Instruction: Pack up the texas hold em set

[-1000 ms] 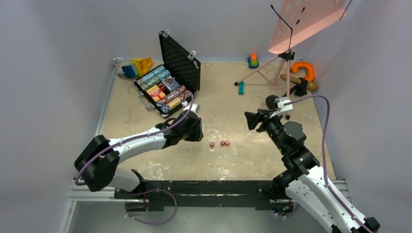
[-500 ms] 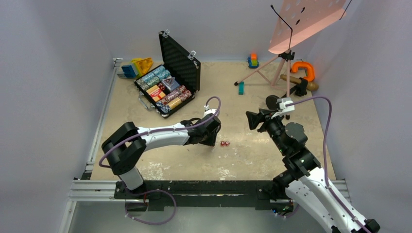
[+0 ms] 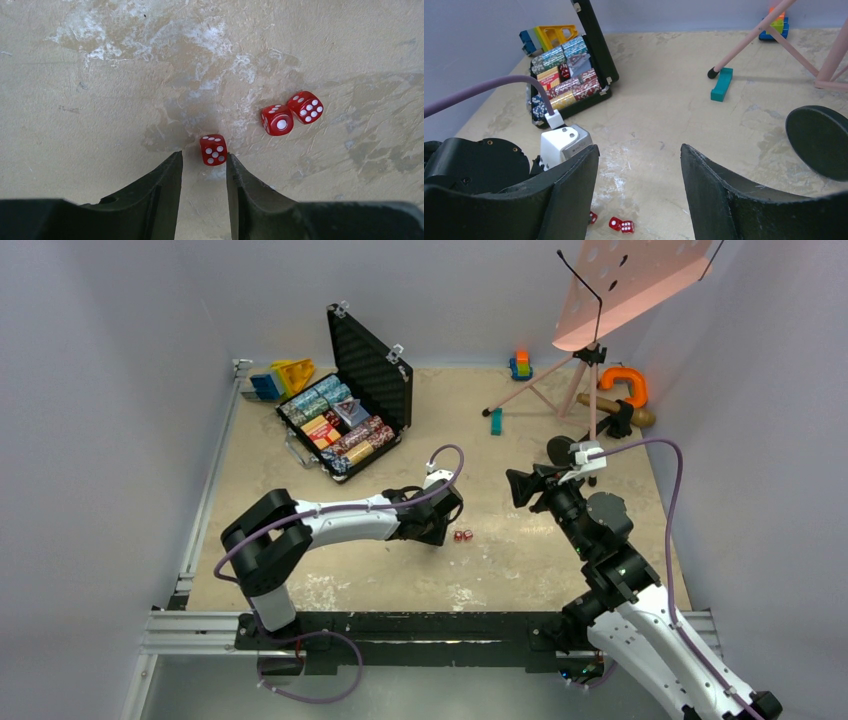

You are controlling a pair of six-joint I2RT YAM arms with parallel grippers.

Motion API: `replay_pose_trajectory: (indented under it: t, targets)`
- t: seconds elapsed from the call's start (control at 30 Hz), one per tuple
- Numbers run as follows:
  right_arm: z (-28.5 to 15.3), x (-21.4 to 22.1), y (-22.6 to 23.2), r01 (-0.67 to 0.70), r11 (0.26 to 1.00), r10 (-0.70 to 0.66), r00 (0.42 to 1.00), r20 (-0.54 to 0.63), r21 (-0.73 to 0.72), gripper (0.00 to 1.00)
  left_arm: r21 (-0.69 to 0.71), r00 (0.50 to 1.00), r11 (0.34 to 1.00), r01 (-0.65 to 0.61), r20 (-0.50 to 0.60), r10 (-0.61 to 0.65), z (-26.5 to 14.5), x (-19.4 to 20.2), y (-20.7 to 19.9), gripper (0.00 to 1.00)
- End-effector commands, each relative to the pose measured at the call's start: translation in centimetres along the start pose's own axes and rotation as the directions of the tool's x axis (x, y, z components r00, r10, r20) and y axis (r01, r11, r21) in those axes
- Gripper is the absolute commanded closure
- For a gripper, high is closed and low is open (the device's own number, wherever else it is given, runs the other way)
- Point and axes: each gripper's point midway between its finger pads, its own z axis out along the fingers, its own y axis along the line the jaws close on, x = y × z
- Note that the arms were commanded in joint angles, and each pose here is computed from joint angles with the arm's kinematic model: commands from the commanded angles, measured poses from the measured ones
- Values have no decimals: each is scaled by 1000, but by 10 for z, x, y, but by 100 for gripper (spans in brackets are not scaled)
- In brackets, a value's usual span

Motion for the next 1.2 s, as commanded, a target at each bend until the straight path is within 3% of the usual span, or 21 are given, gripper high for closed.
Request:
replay_pose_trajectory:
  t: [0.0, 0.67, 0.93, 1.07, 1.17]
  targets:
    - [-1, -10, 0, -14, 1000, 14, 999, 43, 6, 35, 7, 1000, 1000, 19, 23, -19, -2, -11, -10, 59]
    - [-1, -10, -1, -13, 1000, 12, 999, 44, 8, 35, -3, 1000, 1000, 17, -9, -17, 5, -7, -13, 64]
    - [-1, -10, -1, -12, 1000, 12, 999, 42, 10, 35, -32, 1000, 999, 19, -16, -19, 5, -5, -7, 81]
    - [-1, -10, -2, -12, 1000, 11, 999, 43, 11, 35, -49, 999, 998, 39, 13, -38, -4, -12, -2, 100]
    - [-1, -10, -2, -11, 1000, 11, 999, 44, 11, 35, -57, 996, 995, 78, 47, -75, -15, -22, 8, 100]
